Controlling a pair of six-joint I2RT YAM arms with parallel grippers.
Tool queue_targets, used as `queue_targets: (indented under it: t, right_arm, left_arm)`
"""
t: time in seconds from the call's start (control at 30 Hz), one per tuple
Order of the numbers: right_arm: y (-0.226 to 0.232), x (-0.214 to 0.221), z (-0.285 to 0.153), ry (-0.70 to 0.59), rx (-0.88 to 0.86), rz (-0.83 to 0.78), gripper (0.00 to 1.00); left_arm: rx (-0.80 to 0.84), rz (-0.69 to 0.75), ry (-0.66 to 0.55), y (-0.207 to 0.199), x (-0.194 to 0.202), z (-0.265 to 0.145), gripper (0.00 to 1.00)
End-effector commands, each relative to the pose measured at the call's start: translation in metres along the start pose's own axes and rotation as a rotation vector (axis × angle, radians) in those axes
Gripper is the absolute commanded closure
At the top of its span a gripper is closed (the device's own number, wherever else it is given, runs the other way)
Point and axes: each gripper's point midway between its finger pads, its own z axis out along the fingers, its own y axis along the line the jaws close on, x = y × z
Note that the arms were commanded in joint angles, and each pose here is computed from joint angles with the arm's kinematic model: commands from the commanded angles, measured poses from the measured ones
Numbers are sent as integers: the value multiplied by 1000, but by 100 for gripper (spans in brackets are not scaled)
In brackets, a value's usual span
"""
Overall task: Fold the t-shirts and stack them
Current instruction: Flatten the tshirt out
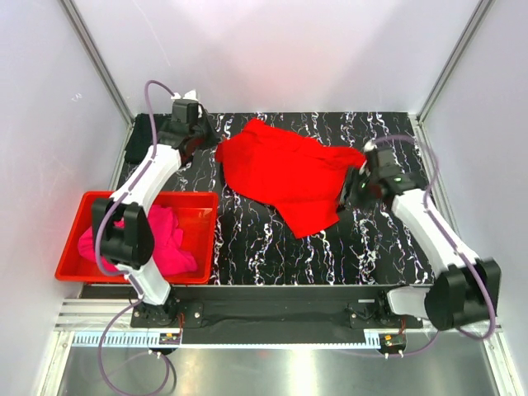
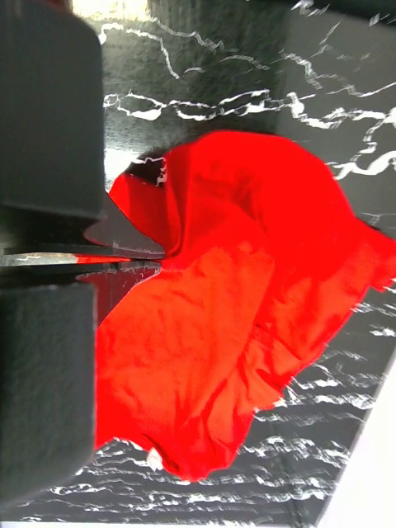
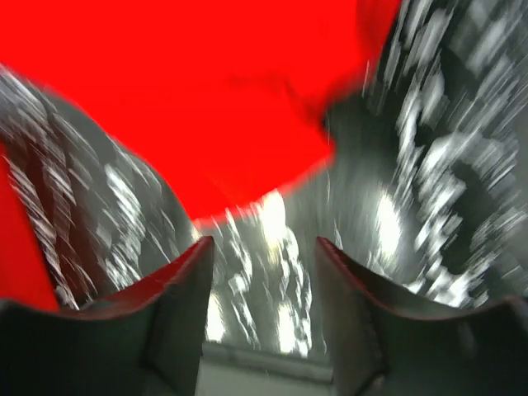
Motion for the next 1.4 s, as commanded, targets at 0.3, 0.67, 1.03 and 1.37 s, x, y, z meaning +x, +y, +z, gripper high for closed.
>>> queue_targets:
  t: [0.3,0.67,1.03,1.37]
  right_arm:
    - [9,35,102,155,-128,2,36]
    - [-4,4,127,103,-57,-76,35]
    - [6,10,132,129,-128,-91,39]
    - [15,19,109,136,-177,-43,55]
  left_arm:
    - [62,3,-16,-15,-6,4,100]
    - [58,6,0,-14,-2,13,100]
    - [52,10,5,-12,-1,16,100]
    - [41,15,7,-10,-1,17,100]
